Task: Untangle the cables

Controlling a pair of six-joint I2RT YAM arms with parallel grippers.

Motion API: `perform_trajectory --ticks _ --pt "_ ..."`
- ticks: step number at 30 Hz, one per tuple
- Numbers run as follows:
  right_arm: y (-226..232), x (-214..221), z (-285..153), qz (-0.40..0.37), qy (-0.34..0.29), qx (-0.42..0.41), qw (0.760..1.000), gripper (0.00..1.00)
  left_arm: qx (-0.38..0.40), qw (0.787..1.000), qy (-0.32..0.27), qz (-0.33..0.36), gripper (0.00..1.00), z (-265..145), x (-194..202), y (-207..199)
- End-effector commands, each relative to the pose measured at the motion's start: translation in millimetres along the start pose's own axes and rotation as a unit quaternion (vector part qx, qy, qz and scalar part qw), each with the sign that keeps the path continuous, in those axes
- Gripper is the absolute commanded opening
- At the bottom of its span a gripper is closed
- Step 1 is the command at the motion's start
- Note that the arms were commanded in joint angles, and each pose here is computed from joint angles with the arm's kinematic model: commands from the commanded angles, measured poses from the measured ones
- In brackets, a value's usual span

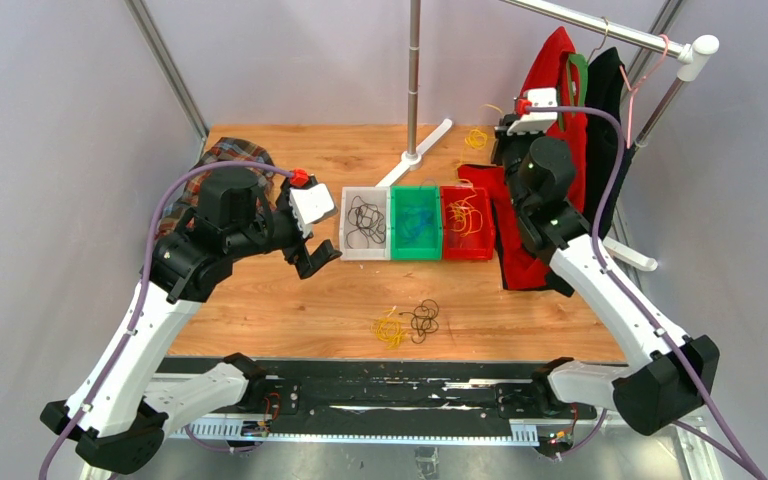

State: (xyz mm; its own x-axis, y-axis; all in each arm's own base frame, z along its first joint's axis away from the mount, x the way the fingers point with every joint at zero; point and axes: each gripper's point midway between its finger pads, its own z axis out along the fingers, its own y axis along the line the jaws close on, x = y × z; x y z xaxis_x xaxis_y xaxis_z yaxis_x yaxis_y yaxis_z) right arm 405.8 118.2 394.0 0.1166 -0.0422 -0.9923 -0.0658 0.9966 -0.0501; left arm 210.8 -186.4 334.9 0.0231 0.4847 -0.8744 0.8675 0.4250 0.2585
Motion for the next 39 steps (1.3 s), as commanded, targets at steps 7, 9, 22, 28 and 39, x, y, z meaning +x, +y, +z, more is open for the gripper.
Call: perform_trajectory --ticks 7,9,22,28,39 --pt "6.5 63.9 4.6 0.012 0.055 -0.001 0.998 0.01 -0.008 1.0 -0.011 0.014 0.98 -7.1 -9.4 2.3" --pt "6.1 73.5 4.8 0.004 0.064 0.001 0.998 0.0 -0.009 1.0 -0.011 0.015 0.98 -7.2 -9.0 2.1" --pt "5.4 155.5 11.4 -0.054 0.15 0.012 0.987 0.01 -0.006 1.0 -0.01 0.015 0.98 -6.6 -7.8 0.9" --pt "-1.6 232.5 9.1 -0.101 0.234 0.022 0.967 0.01 -0.002 1.0 -0.008 0.012 0.98 -7.5 -6.5 -1.3" --pt "-16.7 287.4 6.2 -0.165 0.313 0.059 0.934 0.01 0.0 1.0 -0.008 0.012 0.98 -7.8 -5.7 -2.6"
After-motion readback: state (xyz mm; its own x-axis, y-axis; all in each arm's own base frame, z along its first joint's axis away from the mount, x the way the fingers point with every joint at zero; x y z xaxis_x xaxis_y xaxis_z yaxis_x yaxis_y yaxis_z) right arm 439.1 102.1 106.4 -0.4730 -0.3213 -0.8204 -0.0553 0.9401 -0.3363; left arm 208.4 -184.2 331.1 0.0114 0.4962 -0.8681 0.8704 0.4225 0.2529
